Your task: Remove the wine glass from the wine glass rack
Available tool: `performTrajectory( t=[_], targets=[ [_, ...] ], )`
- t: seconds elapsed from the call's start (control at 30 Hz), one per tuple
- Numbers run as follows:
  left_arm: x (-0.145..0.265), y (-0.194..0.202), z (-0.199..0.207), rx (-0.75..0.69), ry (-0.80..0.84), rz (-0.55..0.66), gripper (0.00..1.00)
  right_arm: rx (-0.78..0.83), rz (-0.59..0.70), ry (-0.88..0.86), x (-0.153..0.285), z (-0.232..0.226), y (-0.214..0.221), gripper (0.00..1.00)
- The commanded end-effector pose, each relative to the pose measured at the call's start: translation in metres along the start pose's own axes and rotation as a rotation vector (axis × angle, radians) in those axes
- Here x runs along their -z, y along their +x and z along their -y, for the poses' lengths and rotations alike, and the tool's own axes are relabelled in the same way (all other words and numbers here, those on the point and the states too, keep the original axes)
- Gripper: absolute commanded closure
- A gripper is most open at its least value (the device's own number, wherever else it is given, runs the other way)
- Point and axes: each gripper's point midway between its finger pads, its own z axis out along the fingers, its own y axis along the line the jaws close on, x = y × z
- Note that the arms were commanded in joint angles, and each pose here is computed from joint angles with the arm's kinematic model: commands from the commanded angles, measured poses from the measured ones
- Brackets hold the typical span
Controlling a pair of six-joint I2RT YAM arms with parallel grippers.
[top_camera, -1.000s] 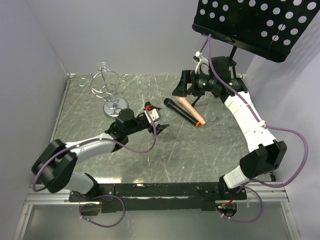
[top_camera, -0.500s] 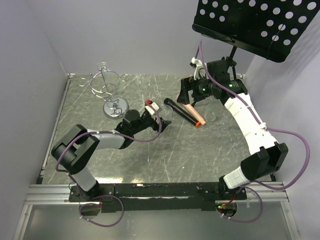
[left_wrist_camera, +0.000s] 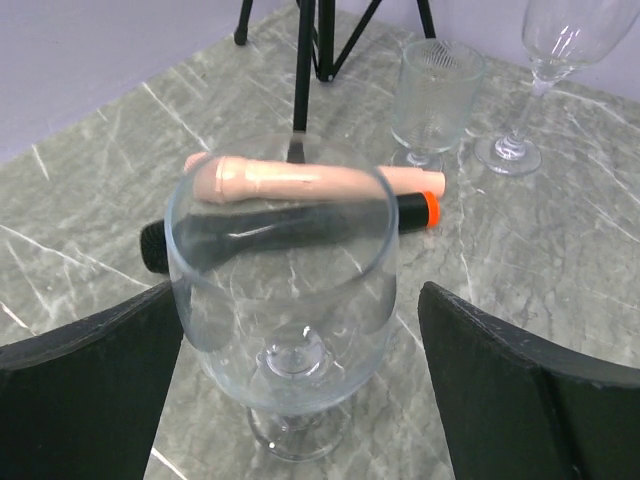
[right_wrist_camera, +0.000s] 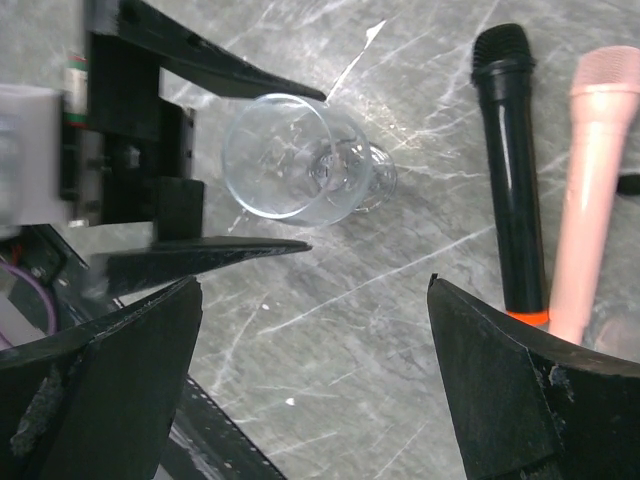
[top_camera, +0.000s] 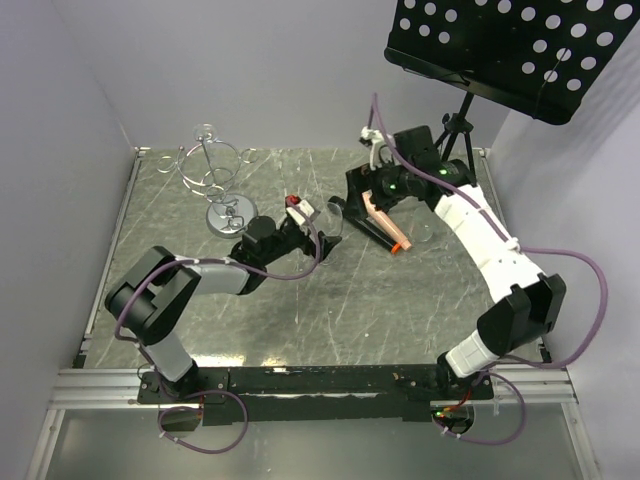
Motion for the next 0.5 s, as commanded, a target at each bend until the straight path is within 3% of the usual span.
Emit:
performTrajectory(
  t=[0.0, 0.2, 0.47],
  targets=[
    [0.012, -0.047, 0.011, -0.102, 0.063, 0.102, 0.00, 0.144, -0.007, -0.041, -0.017, -0.015, -0.008, 0.00],
    [0.039, -0.038, 0.010, -0.182, 0.037, 0.027, 0.00, 0.309, -0.018, -0.081, -0.038, -0.029, -0.011, 0.00],
    [0.088, -0.036, -0.001, -0.229, -0.053, -0.068, 0.00, 0.336, -0.029, -0.054, -0.063, -0.034, -0.017, 0.00]
  ],
)
